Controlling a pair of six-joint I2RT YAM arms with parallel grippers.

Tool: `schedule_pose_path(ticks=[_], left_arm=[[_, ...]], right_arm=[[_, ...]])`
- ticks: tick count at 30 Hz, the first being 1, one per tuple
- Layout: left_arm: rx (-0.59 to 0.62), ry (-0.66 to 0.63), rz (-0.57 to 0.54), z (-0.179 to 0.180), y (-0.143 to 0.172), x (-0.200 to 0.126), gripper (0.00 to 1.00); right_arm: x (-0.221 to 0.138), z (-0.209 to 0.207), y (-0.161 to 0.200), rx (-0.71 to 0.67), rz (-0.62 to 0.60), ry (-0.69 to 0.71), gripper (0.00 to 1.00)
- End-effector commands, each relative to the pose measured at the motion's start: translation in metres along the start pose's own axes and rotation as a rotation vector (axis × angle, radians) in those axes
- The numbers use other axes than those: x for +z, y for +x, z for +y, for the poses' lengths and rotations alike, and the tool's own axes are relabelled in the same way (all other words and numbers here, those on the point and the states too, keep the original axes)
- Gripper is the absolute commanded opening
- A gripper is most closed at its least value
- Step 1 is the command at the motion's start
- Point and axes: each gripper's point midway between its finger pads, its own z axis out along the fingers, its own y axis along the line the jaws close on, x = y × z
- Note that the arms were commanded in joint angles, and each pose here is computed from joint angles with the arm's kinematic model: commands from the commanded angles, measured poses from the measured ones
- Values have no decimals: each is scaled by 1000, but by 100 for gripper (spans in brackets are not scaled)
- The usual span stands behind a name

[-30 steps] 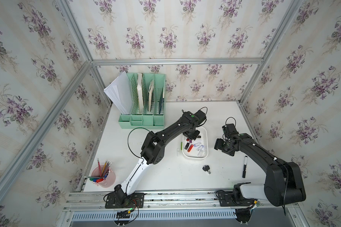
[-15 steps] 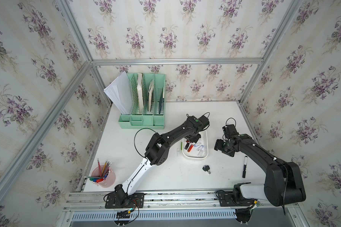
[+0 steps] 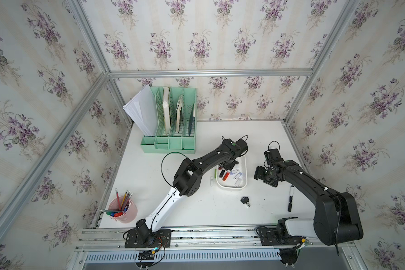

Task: Put the usb flash drive into the storage box
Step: Place the USB flash in the storage box, then adjust the storage box at the center of the board.

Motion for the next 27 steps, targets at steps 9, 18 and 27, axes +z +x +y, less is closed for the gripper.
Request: schedule_pose_path(ticks=[9,18,27], left_arm=[[-9,7,-48,7,-6,-33,48],[-194,122,-176,69,-20,-104,54],[-200,204,-164,77,-46,-59,54]], right_arm=[[-11,7,-4,-23,-40,-44,75],[-54,60,4,-161,-66,-216,76],[-71,132,42,-239,18,-424,87]])
